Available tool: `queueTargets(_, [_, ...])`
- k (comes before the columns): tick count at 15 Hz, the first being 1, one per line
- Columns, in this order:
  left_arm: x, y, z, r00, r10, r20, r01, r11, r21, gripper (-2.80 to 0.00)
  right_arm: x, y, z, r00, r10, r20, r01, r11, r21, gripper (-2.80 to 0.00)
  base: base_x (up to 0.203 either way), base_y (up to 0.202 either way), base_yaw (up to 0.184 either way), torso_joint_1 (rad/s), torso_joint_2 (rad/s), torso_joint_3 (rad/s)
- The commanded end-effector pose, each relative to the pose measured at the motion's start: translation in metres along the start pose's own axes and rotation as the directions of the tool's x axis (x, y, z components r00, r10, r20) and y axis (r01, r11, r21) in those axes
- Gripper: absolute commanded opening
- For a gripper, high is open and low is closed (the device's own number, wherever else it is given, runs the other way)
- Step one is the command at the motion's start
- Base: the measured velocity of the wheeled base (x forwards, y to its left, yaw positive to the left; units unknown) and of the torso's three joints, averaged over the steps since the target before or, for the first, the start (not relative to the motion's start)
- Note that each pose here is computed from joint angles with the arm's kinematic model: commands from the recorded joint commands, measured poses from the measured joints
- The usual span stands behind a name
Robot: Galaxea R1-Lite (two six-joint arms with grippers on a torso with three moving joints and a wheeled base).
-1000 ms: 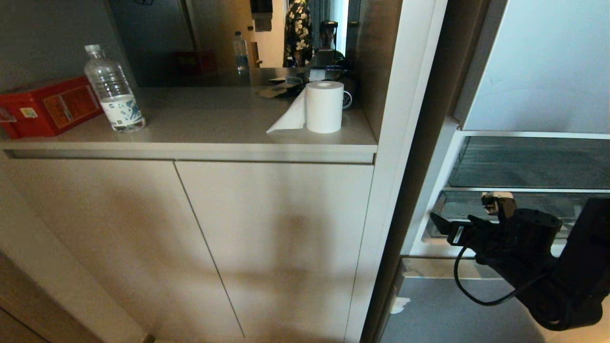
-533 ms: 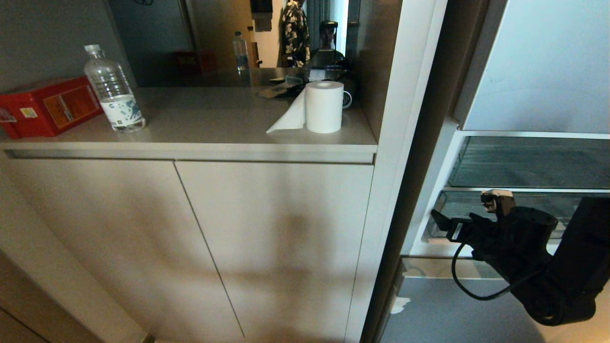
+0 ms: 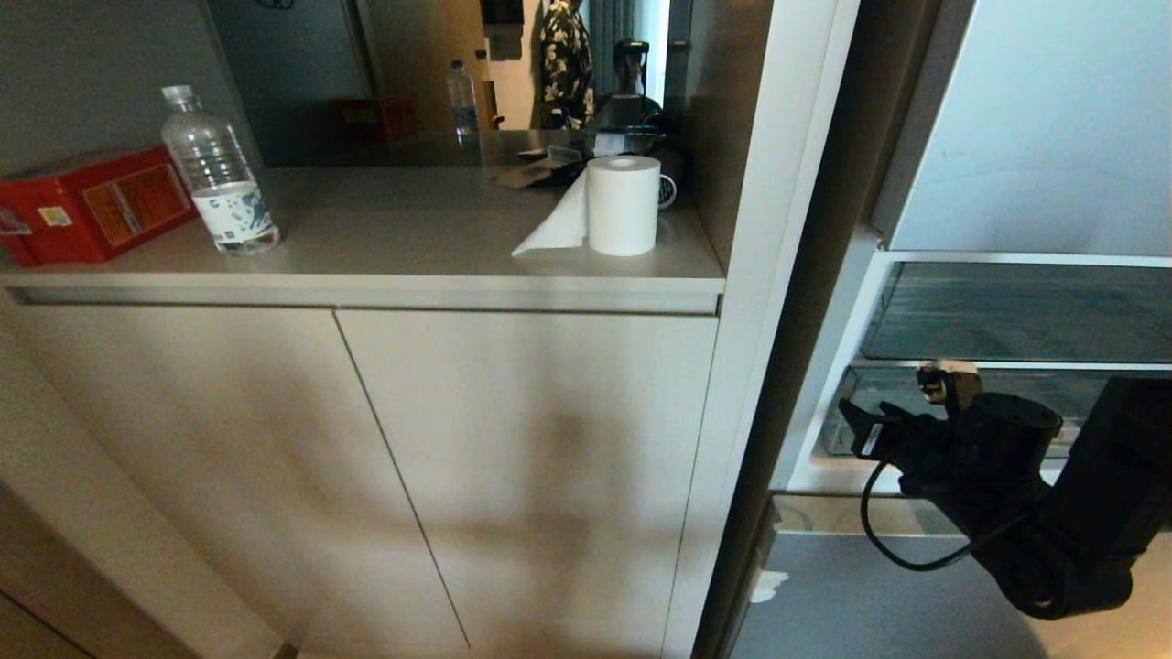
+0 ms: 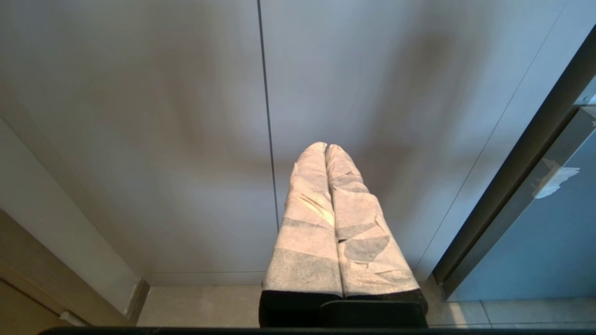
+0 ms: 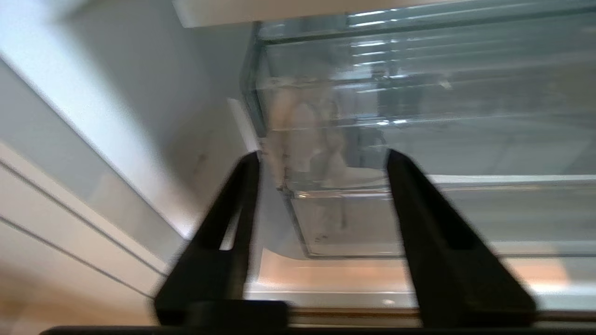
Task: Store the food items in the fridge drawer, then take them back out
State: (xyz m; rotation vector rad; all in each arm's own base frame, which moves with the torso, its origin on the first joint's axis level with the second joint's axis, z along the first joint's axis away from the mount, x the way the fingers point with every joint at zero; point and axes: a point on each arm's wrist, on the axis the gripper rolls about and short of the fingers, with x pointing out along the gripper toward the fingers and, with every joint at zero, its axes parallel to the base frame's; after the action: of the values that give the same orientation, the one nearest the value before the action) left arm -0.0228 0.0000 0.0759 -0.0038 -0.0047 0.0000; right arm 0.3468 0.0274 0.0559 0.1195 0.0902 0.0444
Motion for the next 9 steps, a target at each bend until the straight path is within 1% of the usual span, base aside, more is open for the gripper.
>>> queueTargets(1, [0.0,0.0,0.0,1.0,0.0,-0.002,0.0,1.0,-0.001,-2.8,0.003,0.006,0.005,0.999,0.019,0.028,-0.019,1.0,0.001,-2.8,0.0,0.0,0.0,0.0,0.0,0.0])
queueTargets(4, [0.0,0.0,0.0,1.0,0.0,-0.002,0.0,1.0,-0.001,-2.8,0.003,0.015,0.005,0.999,0.044,0.023,-0.045,0.999,0.017,-2.8,0.0,0.0,0.0,0.0,0.0,0.0])
queueTargets(9, [0.0,0.0,0.0,1.0,0.0,-0.002,0.0,1.0,-0.001,-2.8,-0.008,0.015,0.005,0.999,0.046,0.0,-0.046,0.998,0.048,-2.8,0.0,0.0,0.0,0.0,0.0,0.0])
